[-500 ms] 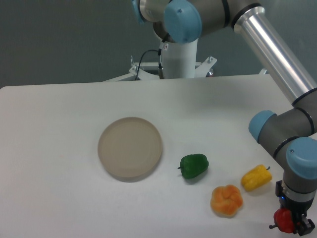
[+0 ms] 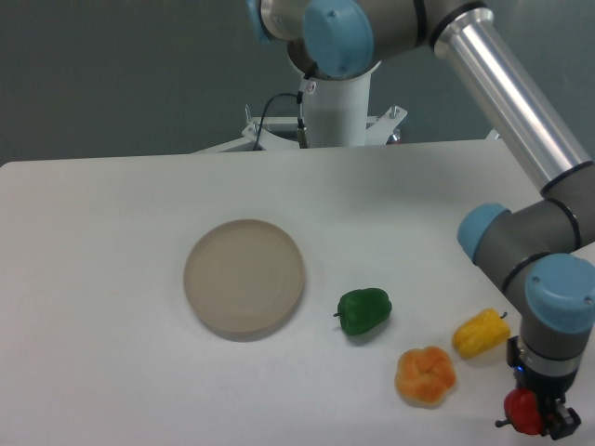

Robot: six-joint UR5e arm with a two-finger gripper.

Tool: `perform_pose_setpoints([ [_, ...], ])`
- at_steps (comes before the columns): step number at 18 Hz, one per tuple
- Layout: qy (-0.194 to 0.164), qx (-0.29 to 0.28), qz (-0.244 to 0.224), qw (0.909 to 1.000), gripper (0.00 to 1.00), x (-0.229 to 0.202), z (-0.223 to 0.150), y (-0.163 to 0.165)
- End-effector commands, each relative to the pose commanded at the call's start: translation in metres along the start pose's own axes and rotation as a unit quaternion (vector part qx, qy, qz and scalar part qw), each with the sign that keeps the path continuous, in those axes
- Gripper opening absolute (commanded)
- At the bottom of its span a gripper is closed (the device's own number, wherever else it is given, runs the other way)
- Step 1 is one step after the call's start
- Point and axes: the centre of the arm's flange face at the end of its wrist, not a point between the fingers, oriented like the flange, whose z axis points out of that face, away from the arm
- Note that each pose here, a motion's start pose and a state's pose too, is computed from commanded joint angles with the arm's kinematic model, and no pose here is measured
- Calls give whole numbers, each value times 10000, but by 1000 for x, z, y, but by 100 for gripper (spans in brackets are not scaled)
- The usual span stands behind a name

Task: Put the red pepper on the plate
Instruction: 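Carry the held red pepper with the gripper over the beige plate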

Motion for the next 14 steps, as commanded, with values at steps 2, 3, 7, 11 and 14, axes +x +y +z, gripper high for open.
perform_pose_setpoints([
  [2,95,49,-95,9999,29,20,-17,-27],
  [3,124,74,-119,9998,29,32,-30,-39],
  [7,330,342,-573,9972,29,88,-72,-100],
  [11,771,497,-1143,9892,28,161,-90,-143],
  [14,1019,506,-1760,9778,29,207,-97,-184],
])
